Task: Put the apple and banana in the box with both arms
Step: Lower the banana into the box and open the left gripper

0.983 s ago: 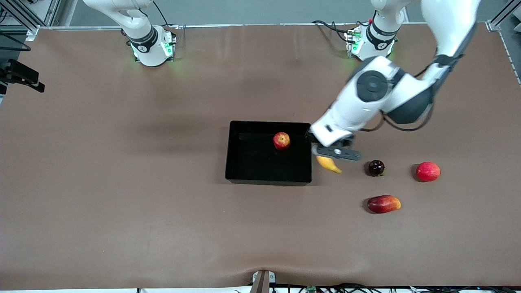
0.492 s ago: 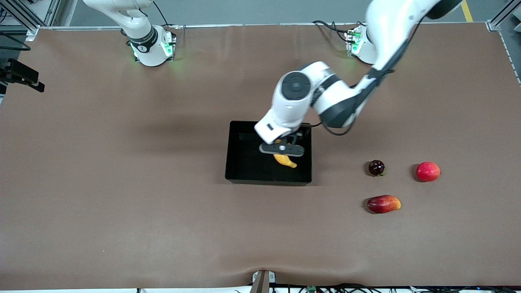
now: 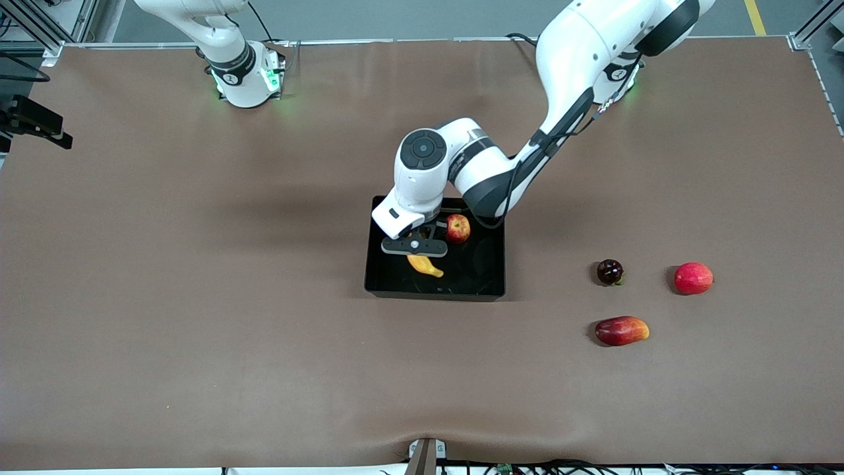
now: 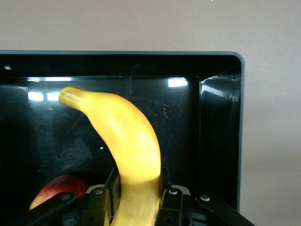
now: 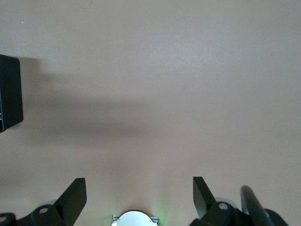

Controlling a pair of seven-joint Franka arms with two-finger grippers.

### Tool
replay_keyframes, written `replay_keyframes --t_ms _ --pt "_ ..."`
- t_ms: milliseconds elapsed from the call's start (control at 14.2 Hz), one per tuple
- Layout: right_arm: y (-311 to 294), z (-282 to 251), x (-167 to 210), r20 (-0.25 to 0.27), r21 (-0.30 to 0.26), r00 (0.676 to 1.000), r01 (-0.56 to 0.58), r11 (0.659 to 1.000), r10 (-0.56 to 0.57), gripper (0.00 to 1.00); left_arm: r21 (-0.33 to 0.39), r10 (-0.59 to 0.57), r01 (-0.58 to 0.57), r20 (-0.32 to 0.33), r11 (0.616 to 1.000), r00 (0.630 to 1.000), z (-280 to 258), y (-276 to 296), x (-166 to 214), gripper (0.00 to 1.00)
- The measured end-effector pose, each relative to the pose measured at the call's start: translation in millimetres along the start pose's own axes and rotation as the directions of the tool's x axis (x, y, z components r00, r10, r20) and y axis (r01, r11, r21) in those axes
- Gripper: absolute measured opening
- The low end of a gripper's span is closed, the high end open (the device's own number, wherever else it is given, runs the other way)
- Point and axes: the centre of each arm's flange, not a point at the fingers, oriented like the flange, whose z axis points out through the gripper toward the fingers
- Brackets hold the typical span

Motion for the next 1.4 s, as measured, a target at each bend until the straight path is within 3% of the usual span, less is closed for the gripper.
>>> replay_keyframes --t_ms 492,983,1264,1335,1405 --pt "-0.1 1.1 -1.3 0.012 0.002 1.000 0.000 1.000 0.000 1.00 -0.021 -0.012 0.012 0.017 1.000 1.000 39.3 1.0 -3.8 0.36" --pt "-0.1 1.5 -1.7 0.016 0.002 1.000 0.000 1.000 0.000 1.00 0.019 0.019 -0.019 0.005 1.000 1.000 91.2 6.6 -20.7 0.36" --pt "1.5 1.7 -1.9 0.017 0.003 1.000 -0.003 1.000 0.003 1.00 0.015 0.018 -0.018 0.004 1.000 1.000 95.2 6.2 -20.4 0.37" --pt "1.5 1.7 -1.9 0.017 0.003 1.000 -0.003 1.000 0.003 1.00 0.015 0.016 -0.016 0.002 1.000 1.000 94.8 5.5 -19.1 0.38" --pt "1.5 1.7 -1.9 0.017 0.003 1.000 -0.003 1.000 0.003 1.00 0.015 0.013 -0.013 -0.003 1.000 1.000 94.3 3.6 -16.3 0.46"
